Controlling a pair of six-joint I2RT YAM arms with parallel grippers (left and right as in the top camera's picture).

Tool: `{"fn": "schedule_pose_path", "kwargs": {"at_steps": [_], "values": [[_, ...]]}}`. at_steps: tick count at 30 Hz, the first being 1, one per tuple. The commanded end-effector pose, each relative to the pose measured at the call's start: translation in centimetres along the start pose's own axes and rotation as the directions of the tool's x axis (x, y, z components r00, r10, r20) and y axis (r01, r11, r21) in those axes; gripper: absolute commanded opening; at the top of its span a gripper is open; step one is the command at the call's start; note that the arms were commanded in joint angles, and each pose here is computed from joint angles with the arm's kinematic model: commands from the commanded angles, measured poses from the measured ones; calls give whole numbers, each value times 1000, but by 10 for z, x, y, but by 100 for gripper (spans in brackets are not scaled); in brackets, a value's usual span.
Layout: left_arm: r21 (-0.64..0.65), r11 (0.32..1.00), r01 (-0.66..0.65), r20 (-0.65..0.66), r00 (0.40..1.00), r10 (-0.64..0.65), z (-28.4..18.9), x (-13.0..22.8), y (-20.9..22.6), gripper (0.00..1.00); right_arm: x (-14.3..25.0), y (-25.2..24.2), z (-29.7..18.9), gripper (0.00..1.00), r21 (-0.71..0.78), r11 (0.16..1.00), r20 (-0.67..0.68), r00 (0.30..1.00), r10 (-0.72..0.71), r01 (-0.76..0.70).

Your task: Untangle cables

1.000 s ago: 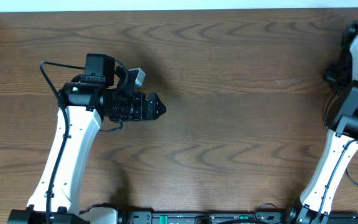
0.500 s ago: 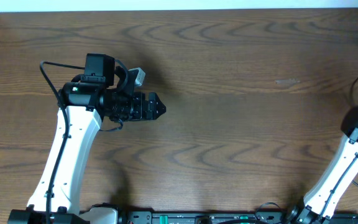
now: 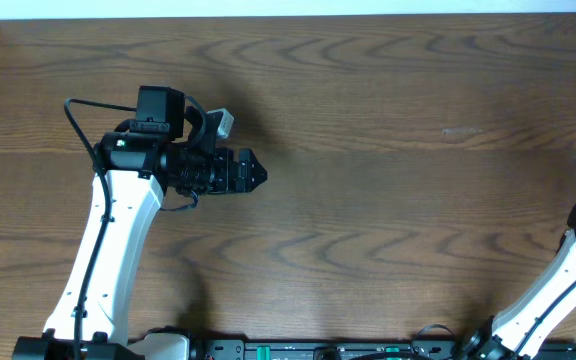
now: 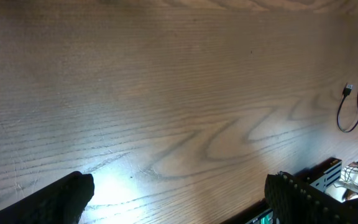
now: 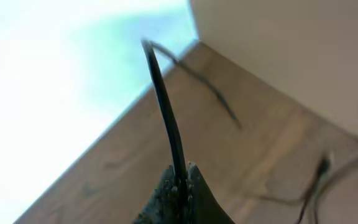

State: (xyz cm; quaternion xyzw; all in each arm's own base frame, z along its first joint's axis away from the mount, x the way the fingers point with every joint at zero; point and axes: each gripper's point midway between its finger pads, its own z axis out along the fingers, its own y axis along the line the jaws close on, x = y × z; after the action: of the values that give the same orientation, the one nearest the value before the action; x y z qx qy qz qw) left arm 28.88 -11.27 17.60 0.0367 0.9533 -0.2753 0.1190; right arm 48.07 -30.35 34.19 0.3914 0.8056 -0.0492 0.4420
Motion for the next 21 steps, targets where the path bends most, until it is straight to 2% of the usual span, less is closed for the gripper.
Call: {"fn": "schedule_pose_path", "kwargs": {"at_steps": [1,4,6,8,10,14,19,21], "values": [[-8,1000,-26,2,1000,26,-1,0,0,94,-18,25,-28,1,-127,988,64,994,-85,92],[-8,1000,-26,2,1000,26,-1,0,0,94,-19,37,-28,1,-181,971,83,986,-144,157],[-7,1000,-26,2,1000,26,-1,0,0,94,-13,60,-33,1,-305,909,105,959,-263,283],[-7,1000,-26,2,1000,26,-1,0,0,94,-6,77,-40,1,-405,846,125,938,-323,345],[-2,1000,-23,2,1000,23,-1,0,-1,94,-2,87,-45,1,-463,807,138,929,-344,367],[5,1000,-14,7,1000,14,-1,-1,-3,94,14,126,-69,1,-644,635,199,895,-399,426],[5,1000,-14,7,1000,14,-1,-1,-3,94,35,160,-81,1,-695,522,253,848,-466,494],[4,1000,-14,7,1000,14,-1,-1,-3,94,41,162,-75,1,-657,543,247,830,-500,523]]}}
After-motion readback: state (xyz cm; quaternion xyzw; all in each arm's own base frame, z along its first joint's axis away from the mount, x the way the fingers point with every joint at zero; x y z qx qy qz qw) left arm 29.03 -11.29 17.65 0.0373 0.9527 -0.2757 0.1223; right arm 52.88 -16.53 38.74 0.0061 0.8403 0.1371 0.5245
